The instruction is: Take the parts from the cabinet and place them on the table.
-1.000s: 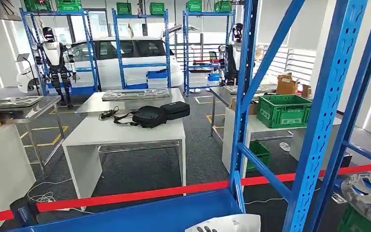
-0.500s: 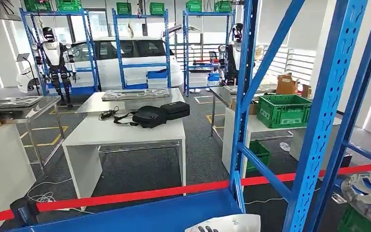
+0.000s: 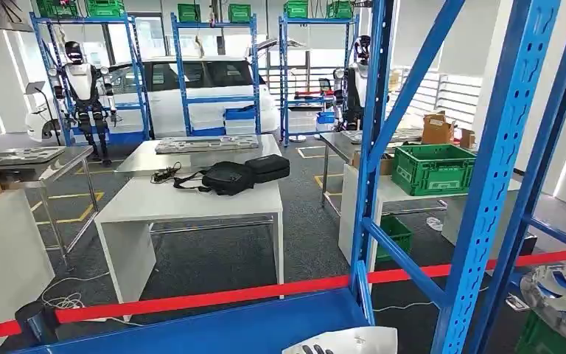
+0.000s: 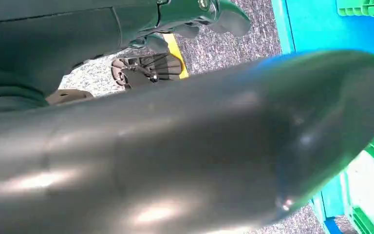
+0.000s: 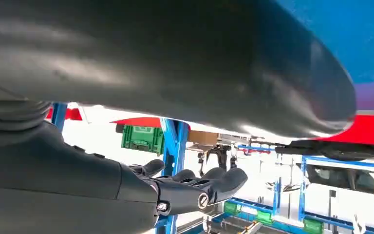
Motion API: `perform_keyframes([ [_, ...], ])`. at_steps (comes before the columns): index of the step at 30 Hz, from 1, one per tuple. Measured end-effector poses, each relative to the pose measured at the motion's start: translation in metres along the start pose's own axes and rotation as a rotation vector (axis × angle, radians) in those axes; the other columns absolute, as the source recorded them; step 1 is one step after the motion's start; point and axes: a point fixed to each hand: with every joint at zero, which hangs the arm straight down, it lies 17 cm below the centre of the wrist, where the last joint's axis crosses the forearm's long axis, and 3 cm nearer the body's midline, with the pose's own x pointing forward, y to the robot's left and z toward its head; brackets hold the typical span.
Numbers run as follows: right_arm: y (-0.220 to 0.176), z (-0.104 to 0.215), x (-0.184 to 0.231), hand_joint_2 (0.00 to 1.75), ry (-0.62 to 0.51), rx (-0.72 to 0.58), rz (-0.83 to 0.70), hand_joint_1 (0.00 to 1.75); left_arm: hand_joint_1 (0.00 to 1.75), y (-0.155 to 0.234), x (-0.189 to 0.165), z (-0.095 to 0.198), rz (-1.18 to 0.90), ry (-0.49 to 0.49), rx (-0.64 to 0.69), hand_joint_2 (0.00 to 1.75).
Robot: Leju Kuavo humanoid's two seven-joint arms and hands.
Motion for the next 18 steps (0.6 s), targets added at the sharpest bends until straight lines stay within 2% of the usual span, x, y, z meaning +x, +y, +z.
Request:
perform_keyframes([
  [18, 0.0001, 0.0001, 0.0, 0.0, 0.001, 0.0, -0.002, 0.0, 0.0, 0.0, 0.0, 0.0, 0.0, 0.0, 0.0, 0.0],
])
